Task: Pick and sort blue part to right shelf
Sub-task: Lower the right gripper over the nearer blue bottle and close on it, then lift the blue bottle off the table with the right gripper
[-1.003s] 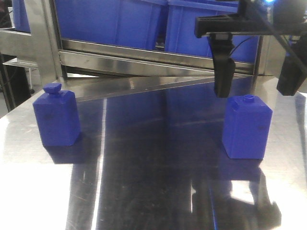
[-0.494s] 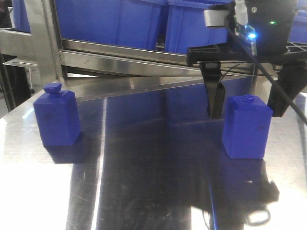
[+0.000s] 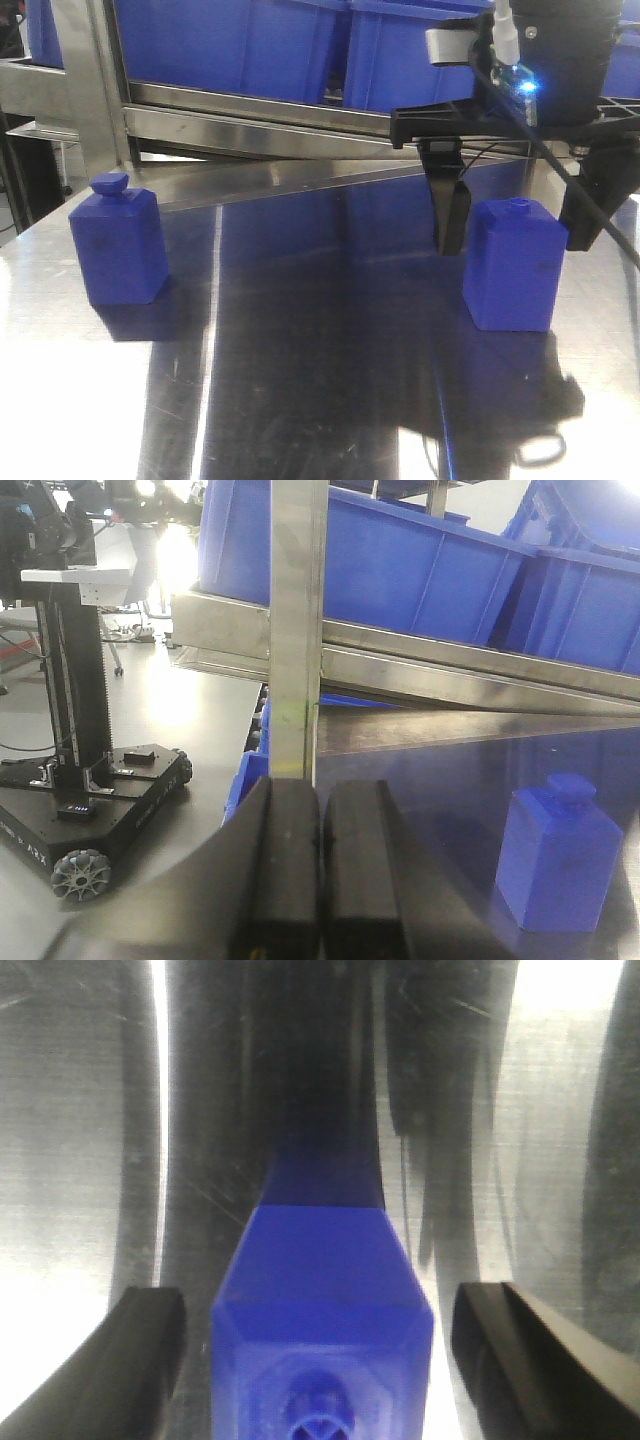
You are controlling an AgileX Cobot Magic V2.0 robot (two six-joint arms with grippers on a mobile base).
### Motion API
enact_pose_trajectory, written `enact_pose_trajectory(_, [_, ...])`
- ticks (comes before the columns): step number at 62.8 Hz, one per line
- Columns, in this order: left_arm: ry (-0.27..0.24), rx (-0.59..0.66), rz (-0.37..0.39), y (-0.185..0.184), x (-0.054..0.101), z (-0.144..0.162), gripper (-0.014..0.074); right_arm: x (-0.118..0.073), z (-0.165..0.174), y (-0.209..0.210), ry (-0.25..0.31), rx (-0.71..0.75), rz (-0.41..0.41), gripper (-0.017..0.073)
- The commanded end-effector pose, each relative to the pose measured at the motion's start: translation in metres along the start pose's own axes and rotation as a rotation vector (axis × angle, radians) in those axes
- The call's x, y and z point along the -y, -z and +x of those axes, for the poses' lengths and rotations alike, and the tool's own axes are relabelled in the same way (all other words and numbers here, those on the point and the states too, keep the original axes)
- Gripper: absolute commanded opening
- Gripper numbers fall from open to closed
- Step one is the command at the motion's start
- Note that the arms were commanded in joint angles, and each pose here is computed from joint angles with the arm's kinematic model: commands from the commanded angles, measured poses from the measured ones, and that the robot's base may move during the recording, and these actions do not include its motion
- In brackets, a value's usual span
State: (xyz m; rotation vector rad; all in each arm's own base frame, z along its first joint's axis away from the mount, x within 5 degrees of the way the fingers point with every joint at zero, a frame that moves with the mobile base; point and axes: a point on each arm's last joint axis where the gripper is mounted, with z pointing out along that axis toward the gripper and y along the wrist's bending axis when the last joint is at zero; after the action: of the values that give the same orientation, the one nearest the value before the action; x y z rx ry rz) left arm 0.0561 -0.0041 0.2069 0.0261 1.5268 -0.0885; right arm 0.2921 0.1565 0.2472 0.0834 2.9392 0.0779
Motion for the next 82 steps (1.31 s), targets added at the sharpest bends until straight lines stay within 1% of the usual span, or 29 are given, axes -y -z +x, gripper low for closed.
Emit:
enact_pose_trajectory(1, [0.013, 0.077, -0.001, 0.001, 0.000, -0.001, 0.0124, 0.001, -0.004, 0.020, 0.012, 0.072, -0.024, 0.0612])
enact_pose_trajectory(10, [0.013, 0.077, -0.001, 0.001, 0.000, -0.001, 0.0124, 0.001, -0.003, 0.020, 0.025, 0.065, -0.020, 0.0611])
enact_pose_trajectory(13, [0.013, 0.077, -0.001, 0.001, 0.000, -0.001, 0.0124, 0.002, -0.003, 0.020, 0.028, 0.061, -0.017, 0.0599])
enact_pose_trajectory(16, [0.013, 0.077, -0.001, 0.001, 0.000, -0.001, 0.0124, 0.002, -0.002, 0.020, 0.030, 0.058, -0.015, 0.0568])
enact_pose_trajectory(24, [0.013, 0.077, -0.001, 0.001, 0.000, -0.001, 0.0124, 0.002, -0.002, 0.020, 0.030, 0.057, -0.014, 0.0451])
enact_pose_trajectory(28, [0.013, 0.077, -0.001, 0.001, 0.000, -0.001, 0.0124, 0.002, -0.002, 0.020, 0.030, 0.056, -0.013, 0.0426])
enact_pose_trajectory(44, [0.013, 0.077, -0.001, 0.001, 0.000, -0.001, 0.0124, 0.002, -0.002, 0.020, 0.029, 0.055, -0.013, 0.0424])
enact_pose_trajectory(54, [0.013, 0.077, -0.001, 0.001, 0.000, -0.001, 0.0124, 0.006, 0.001, 0.036, 0.033, 0.097, -0.024, 0.0424])
enact_pose_trajectory(58, [0.013, 0.077, -0.001, 0.001, 0.000, -0.001, 0.0124, 0.010, 0.001, 0.046, 0.052, 0.135, -0.024, 0.0424])
enact_pose_trajectory(66, [0.013, 0.077, -0.001, 0.001, 0.000, -0.001, 0.0124, 0.027, 0.004, 0.068, 0.128, 0.220, -0.046, 0.0424])
enact_pose_trajectory(73, [0.013, 0.077, -0.001, 0.001, 0.000, -0.001, 0.0124, 0.050, 0.011, 0.074, 0.192, 0.297, -0.047, 0.0424])
enact_pose_trajectory(74, [0.013, 0.077, -0.001, 0.001, 0.000, -0.001, 0.0124, 0.054, 0.013, 0.075, 0.192, 0.302, -0.045, 0.0424])
enact_pose_trajectory(76, [0.013, 0.077, -0.001, 0.001, 0.000, -0.001, 0.0124, 0.059, 0.015, 0.073, 0.211, 0.322, -0.043, 0.0424])
enact_pose_trajectory(77, [0.013, 0.077, -0.001, 0.001, 0.000, -0.001, 0.0124, 0.065, 0.018, 0.076, 0.219, 0.344, -0.040, 0.0424])
enact_pose_trajectory(80, [0.013, 0.077, -0.001, 0.001, 0.000, -0.001, 0.0124, 0.074, 0.022, 0.077, 0.247, 0.378, -0.038, 0.0424])
enact_pose_trajectory(82, [0.013, 0.077, -0.001, 0.001, 0.000, -0.001, 0.0124, 0.080, 0.025, 0.078, 0.247, 0.402, -0.042, 0.0424])
